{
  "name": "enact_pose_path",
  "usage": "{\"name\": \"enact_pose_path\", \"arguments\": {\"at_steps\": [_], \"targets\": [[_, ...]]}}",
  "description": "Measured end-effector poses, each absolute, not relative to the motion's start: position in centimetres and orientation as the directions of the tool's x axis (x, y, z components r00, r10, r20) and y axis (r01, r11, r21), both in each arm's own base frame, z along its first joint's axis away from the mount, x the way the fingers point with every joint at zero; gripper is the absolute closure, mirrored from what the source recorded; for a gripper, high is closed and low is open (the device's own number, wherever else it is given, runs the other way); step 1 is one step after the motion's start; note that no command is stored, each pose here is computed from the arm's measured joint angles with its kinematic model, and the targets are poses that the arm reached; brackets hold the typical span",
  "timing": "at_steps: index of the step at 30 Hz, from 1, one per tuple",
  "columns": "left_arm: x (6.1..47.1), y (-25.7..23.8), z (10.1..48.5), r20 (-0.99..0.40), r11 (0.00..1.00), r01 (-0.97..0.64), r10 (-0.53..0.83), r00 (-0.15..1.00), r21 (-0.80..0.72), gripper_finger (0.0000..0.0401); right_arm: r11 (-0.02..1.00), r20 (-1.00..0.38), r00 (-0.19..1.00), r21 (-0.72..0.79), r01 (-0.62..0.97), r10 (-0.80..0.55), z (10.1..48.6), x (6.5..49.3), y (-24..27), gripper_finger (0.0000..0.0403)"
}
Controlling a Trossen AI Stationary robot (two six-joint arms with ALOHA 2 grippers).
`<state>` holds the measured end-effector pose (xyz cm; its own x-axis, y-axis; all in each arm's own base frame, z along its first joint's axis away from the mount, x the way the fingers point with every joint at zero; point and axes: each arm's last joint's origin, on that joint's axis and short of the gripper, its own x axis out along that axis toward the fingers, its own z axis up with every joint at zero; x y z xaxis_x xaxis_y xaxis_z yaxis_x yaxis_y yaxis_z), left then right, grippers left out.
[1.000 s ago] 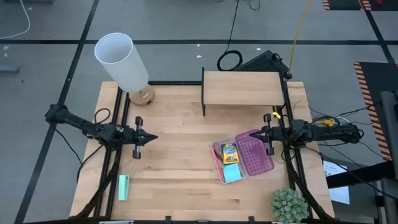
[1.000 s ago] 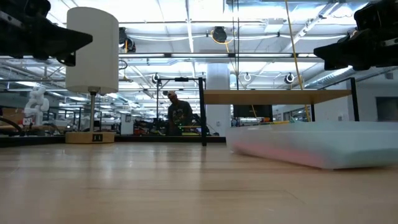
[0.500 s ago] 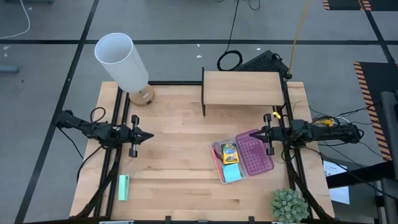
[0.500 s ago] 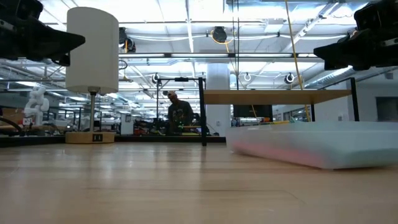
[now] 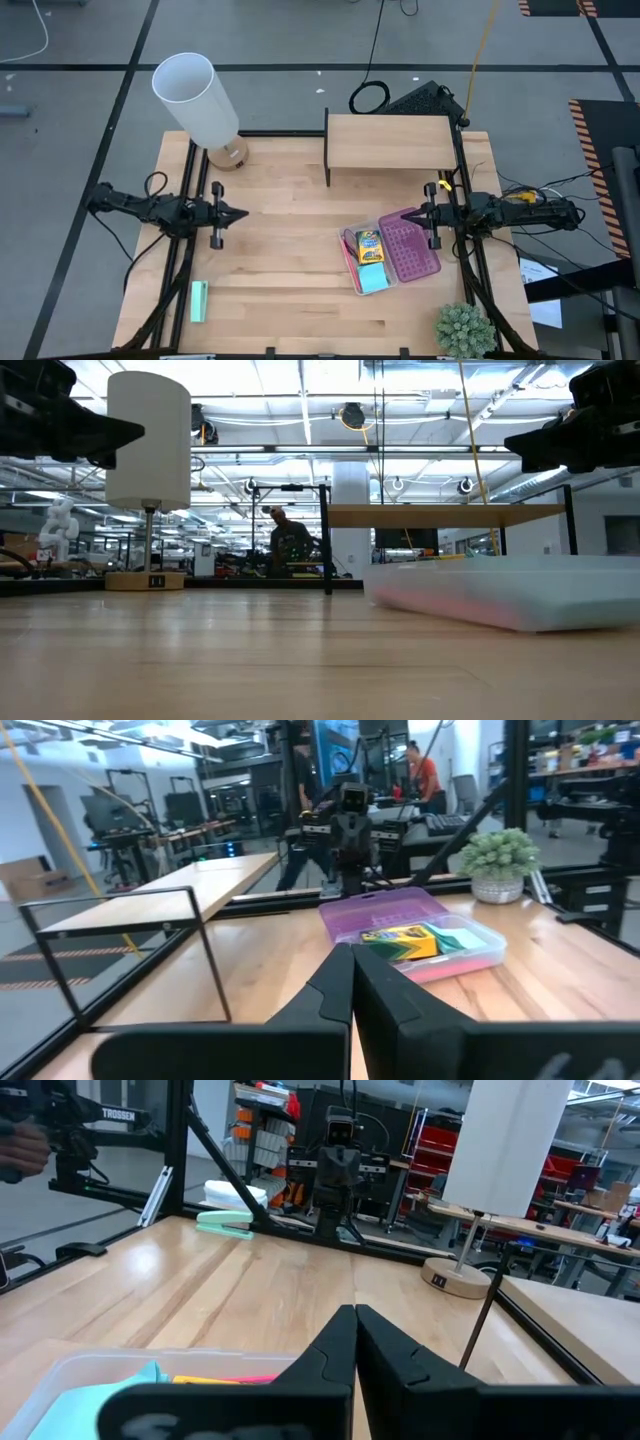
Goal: Pack school essentials
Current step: Return to Home Position
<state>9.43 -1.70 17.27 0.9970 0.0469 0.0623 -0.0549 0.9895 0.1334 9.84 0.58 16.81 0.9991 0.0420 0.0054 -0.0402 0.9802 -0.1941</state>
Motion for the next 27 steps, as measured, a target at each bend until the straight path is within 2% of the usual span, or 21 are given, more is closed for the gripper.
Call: {"name": "enact_pose_path", "arguments": {"at_steps": [5,27], "targets": [[9.48,-1.67,17.20,0.056,0.989,-0.018,0.010,0.998,0.147,0.0398,0.980,0.005,0.999,-0.194,-0.041,0.042,16.81,9.84,0.59,0.0403],[9.61,-0.91,17.12,0.048,0.991,-0.063,0.058,0.997,0.117,0.0398,0.980,0.005,0.999,-0.194,-0.040,0.042,16.81,9.84,0.58,0.0403]]}}
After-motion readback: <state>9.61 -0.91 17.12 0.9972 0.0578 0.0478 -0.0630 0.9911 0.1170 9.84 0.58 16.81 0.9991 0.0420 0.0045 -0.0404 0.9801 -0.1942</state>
